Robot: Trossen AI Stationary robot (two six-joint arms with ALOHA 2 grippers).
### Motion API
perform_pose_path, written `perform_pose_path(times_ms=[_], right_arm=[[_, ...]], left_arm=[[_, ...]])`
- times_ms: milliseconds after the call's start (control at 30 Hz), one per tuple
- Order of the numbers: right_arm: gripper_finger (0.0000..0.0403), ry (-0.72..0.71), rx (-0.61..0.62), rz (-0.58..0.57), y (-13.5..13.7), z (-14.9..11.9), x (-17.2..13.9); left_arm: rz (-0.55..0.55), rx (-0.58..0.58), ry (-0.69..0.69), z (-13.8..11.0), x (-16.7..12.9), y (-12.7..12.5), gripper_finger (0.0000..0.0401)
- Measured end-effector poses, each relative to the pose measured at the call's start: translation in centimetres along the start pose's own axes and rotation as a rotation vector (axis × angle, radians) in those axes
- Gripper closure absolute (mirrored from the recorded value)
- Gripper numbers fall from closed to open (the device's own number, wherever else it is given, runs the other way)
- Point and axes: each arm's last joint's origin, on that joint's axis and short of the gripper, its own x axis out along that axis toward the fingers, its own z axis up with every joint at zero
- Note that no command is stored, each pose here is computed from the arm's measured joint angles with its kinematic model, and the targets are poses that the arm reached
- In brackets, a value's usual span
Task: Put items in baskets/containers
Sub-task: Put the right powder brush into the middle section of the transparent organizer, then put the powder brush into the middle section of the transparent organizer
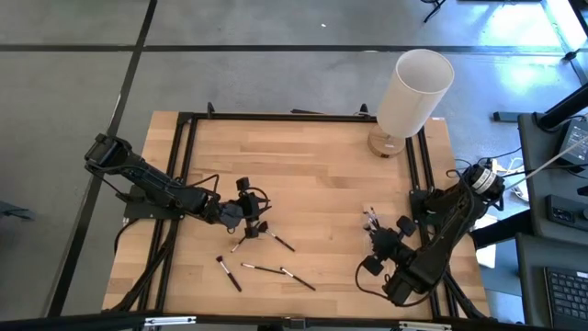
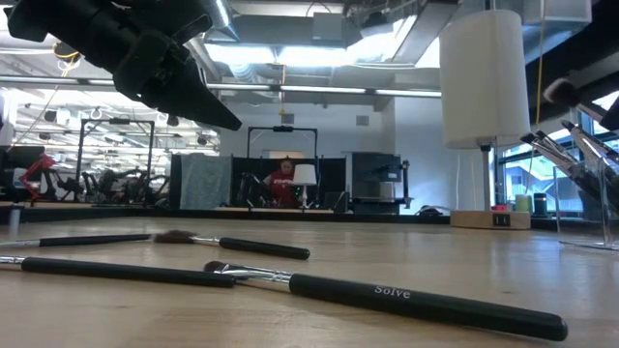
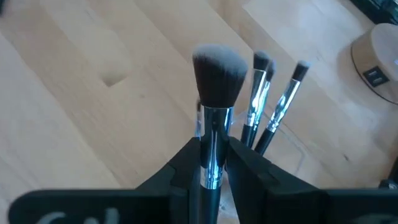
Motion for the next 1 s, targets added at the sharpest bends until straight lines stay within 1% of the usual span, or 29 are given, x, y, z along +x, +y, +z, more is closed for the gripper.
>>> perform_pose_path(times_ms=[133,300,400,500,667,733,833,900,1000], right_arm=[[0.0305,0.006,0.017,0.019,0.3,0.6,-0.7],[0.0257,0.010,0.017,0.019,0.4,1.5,-1.8],[0.0231,-0.007,0.040,0.024,0.5,2.7,-2.5],[0.0215,-0.077,0.063,0.045,0.9,4.6,-3.0],[0.0210,-0.252,0.082,0.088,2.0,8.6,-3.2],[0.0209,-0.258,0.083,0.083,2.3,10.3,-2.3],[0.0209,-0.145,0.053,0.110,2.8,12.3,0.4],[0.0209,-0.089,0.020,0.173,3.3,13.2,2.8],[0.0209,-0.089,-0.021,0.329,4.0,14.9,5.9]], left_arm=[[0.000,0.000,0.000,0.0,0.0,0.0,0.0324],[0.001,0.000,0.000,0.0,0.0,0.0,0.0324],[0.001,0.000,0.000,0.0,0.0,0.0,0.0324],[0.002,0.000,-0.001,0.0,0.0,0.0,0.0324],[0.020,-0.008,0.000,0.1,0.2,0.3,0.0324],[0.028,-0.014,0.004,0.1,0.4,0.6,0.0324],[0.026,-0.027,0.012,0.1,0.8,1.1,0.0329],[0.019,-0.040,0.018,0.1,1.0,1.3,0.0333],[0.003,-0.055,0.025,0.1,1.1,1.5,0.0339]])
